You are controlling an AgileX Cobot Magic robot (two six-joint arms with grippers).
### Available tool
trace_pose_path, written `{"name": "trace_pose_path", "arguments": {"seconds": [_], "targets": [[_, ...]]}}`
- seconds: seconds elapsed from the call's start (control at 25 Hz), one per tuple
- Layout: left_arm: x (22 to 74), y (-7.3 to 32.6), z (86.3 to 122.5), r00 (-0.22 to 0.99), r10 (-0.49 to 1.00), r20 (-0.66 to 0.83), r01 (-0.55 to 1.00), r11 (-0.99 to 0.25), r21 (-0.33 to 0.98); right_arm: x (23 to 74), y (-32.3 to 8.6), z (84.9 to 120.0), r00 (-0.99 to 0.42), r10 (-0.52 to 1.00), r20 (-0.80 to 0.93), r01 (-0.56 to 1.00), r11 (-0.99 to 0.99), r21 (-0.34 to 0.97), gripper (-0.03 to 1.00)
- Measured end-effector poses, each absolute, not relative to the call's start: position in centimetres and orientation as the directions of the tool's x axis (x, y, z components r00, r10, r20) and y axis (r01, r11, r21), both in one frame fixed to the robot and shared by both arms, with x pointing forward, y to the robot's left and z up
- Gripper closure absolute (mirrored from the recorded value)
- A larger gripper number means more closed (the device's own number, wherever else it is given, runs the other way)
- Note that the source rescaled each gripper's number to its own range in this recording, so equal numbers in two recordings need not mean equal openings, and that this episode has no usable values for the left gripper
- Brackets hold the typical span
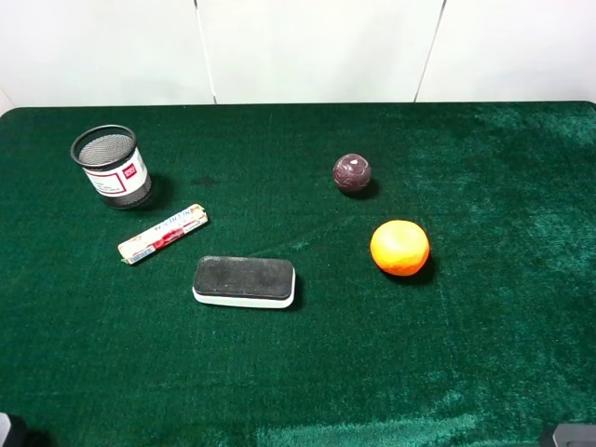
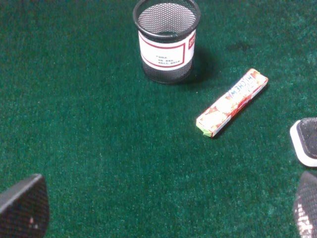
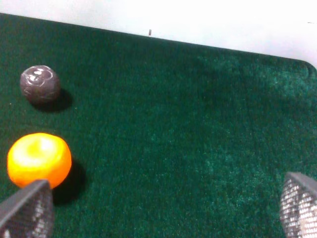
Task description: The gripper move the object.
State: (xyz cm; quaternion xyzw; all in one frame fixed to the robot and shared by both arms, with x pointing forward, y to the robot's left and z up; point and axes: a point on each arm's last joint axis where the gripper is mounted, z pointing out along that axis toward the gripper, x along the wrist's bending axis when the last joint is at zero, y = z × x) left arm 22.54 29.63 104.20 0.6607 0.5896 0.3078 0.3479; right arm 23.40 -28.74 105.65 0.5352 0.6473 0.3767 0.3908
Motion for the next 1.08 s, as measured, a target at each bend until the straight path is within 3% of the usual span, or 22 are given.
{"name": "trace_pose_path", "arguments": {"seconds": [1.08], "targets": [[22.54, 29.63, 104.20, 0.115, 0.993, -0.003, 0.565, -0.063, 0.823, 23.39, -28.71, 105.64, -0.125, 0.987, -0.101, 0.399, 0.143, 0.906, -0.03]]}}
